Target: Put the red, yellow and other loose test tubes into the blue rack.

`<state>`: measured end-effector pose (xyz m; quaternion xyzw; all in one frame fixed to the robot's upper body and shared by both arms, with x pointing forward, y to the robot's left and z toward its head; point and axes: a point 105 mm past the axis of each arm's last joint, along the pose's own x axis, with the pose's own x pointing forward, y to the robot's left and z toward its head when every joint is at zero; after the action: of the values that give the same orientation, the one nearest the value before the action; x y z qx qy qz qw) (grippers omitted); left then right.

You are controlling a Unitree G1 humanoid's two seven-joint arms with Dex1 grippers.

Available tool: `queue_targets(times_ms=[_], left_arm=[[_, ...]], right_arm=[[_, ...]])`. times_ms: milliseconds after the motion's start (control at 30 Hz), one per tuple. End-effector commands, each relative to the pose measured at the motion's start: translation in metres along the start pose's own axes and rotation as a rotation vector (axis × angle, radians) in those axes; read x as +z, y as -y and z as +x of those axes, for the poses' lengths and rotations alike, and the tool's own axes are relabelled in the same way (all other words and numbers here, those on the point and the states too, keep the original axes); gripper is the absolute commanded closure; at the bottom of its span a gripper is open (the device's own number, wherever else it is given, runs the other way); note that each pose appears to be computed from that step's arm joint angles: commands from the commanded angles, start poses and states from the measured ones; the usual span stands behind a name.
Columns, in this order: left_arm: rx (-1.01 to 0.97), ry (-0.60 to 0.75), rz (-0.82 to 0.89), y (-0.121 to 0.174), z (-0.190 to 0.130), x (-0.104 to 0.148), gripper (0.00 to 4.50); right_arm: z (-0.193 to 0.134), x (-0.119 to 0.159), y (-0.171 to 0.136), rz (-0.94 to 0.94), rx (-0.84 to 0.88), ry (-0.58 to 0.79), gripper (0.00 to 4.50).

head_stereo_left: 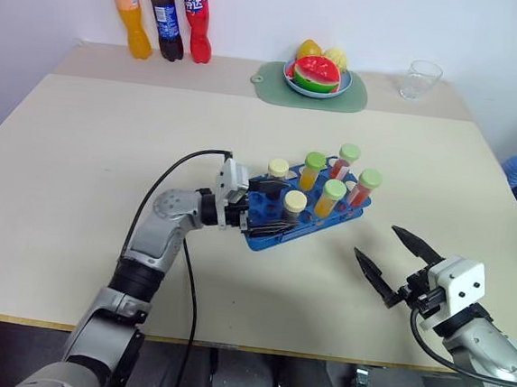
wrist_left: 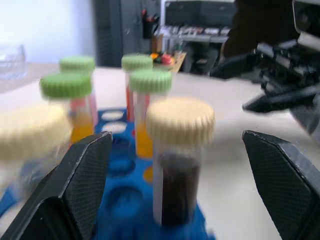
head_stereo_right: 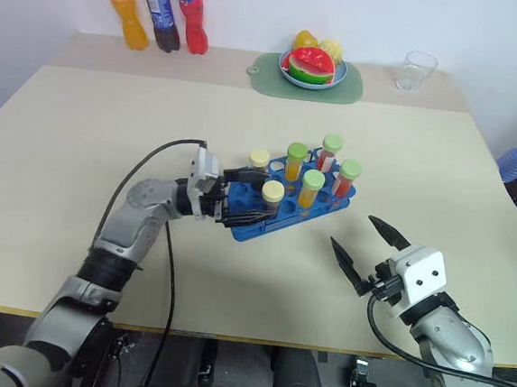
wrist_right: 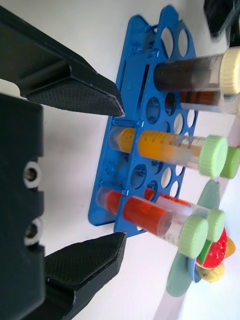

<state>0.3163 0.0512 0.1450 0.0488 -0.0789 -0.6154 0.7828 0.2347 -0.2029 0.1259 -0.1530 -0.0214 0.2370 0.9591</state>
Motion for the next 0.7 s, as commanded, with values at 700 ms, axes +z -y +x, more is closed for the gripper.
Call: queue_targets(times_ms=[700], left_arm=[[0.540,-0.128,0.004,-0.008,-0.125,-0.004,0.25]], right_arm=[[-0.005,-0.002,0.049,-0.009,0.047,-0.025,0.45]])
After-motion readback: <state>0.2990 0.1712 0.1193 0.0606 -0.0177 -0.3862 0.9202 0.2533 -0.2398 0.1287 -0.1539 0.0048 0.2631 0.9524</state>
